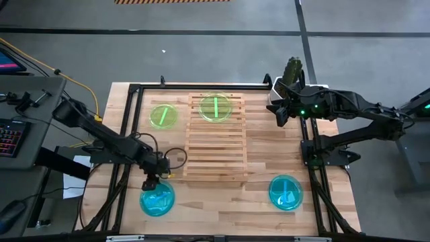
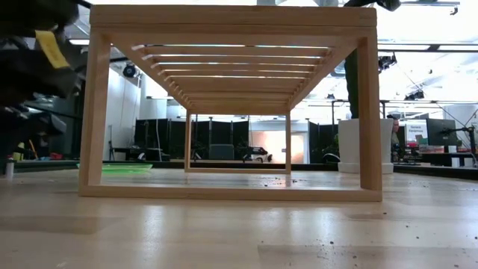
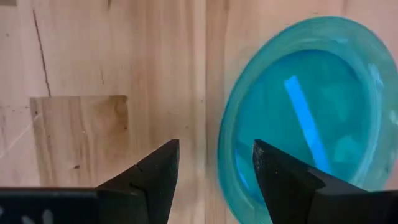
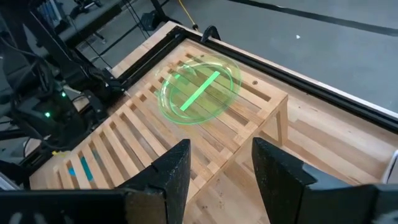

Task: Place and stack plates onto a shelf
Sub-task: Put the left blue plate on the shelf

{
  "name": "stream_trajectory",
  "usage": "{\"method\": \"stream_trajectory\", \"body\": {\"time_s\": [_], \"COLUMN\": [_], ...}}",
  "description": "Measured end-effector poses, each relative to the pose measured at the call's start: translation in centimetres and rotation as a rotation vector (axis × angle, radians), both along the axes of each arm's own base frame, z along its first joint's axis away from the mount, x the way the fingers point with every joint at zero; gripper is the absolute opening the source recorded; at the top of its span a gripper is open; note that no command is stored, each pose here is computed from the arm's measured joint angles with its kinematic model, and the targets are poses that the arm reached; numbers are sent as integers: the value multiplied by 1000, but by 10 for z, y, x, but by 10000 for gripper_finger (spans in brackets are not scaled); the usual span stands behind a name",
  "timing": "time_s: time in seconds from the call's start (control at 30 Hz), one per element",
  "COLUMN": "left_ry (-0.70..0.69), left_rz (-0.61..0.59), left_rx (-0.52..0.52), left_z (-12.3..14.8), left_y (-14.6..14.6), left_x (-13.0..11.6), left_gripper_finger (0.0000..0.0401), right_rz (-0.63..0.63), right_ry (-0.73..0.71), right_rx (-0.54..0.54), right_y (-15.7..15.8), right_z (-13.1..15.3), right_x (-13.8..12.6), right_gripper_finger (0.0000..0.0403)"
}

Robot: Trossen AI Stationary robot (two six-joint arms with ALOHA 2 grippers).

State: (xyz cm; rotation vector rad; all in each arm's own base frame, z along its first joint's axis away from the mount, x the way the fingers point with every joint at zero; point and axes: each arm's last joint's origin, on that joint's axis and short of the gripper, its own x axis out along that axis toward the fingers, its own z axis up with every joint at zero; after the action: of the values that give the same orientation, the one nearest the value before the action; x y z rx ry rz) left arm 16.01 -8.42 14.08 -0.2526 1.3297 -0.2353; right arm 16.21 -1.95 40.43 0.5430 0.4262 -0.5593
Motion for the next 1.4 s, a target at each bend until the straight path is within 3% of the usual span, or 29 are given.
{"method": "stream_trajectory", "body": {"time_s": [0.2, 0.5, 0.63, 0.83, 0.97, 1.17, 1.4], "left_ry": [23, 67, 51, 42, 52, 111, 75], "left_rz": [-7, -35, -37, -24, -22, -3, 21], "left_rx": [-76, -44, -25, 2, -10, -172, -373], "left_z": [-8, -18, -17, -17, -17, -9, 45], "left_y": [-6, -10, -9, -8, -8, -6, -4], "left_x": [8, 9, 9, 9, 8, 6, -1], "left_gripper_finger": [191, 185, 143, 19, 10, 1, 0], "right_rz": [3, 3, 3, 3, 3, 3, 4], "right_ry": [3, 17, 23, 33, 33, 32, 37], "right_rx": [-2, -1, 0, 0, 0, 0, 0], "right_y": [0, 0, 0, 0, 0, 0, 0], "right_z": [0, -1, -2, -3, -3, -2, -3], "right_x": [0, -1, -1, -2, -2, -2, -2], "right_gripper_finger": [154, 154, 154, 154, 154, 154, 154]}}
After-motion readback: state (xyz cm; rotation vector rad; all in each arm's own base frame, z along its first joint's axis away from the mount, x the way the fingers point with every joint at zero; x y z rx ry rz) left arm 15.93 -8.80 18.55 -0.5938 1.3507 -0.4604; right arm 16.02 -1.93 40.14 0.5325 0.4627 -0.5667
